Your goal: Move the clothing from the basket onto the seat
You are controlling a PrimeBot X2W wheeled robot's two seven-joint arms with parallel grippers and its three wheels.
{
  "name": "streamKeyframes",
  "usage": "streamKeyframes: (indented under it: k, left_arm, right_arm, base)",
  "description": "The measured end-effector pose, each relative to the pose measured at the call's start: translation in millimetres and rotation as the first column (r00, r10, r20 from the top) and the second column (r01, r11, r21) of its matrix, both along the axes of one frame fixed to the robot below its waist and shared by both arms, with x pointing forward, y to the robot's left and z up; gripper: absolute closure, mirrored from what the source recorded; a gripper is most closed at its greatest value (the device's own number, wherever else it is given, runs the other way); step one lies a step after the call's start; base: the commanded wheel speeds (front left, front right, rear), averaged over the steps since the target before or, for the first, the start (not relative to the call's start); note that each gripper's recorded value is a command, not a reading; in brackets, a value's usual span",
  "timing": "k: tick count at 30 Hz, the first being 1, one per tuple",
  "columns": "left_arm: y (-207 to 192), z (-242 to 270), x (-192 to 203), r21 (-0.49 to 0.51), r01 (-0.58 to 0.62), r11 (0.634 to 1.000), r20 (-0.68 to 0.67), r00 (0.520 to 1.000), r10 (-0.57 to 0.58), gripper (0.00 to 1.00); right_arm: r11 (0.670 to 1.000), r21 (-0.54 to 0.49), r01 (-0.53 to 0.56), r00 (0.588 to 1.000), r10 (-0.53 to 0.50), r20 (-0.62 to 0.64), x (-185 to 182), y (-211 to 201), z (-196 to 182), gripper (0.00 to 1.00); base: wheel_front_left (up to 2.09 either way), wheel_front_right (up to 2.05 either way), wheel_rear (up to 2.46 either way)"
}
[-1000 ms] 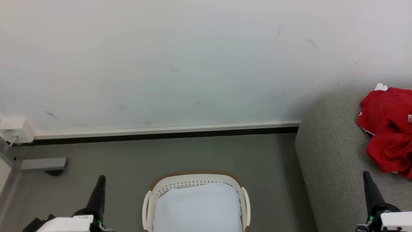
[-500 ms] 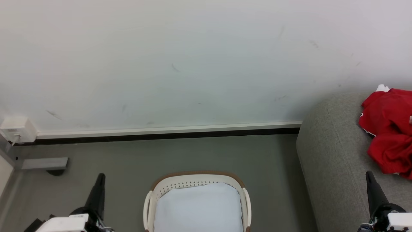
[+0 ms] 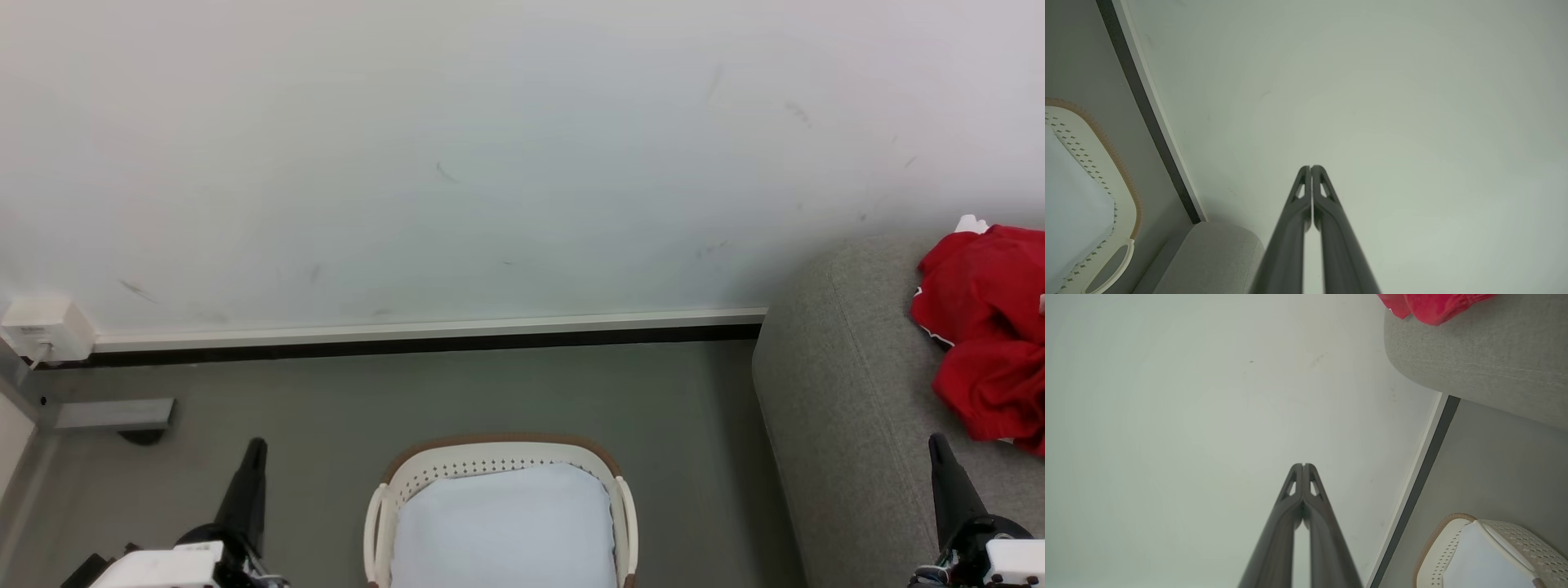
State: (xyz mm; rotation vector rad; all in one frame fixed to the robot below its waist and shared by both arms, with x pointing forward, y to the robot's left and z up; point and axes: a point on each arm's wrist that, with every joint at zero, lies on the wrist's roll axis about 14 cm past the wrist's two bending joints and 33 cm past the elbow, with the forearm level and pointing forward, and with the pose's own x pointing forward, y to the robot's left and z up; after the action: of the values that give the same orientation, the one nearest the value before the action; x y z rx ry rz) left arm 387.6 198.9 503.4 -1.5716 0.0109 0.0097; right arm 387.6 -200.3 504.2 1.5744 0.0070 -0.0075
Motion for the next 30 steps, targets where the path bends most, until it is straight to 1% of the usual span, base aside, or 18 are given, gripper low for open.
streamKeyframes:
  k: [30]
  left_arm:
    - [0.0,0.1,0.0,0.000,0.000,1.000,0.000,1.000,0.000,1.00]
  right_arm:
    - [1.000,0.001,0.002,1.000,-0.002,0.000,0.0,-0.4,0.0,1.00]
  base:
    - [0.00,0.00,0.00]
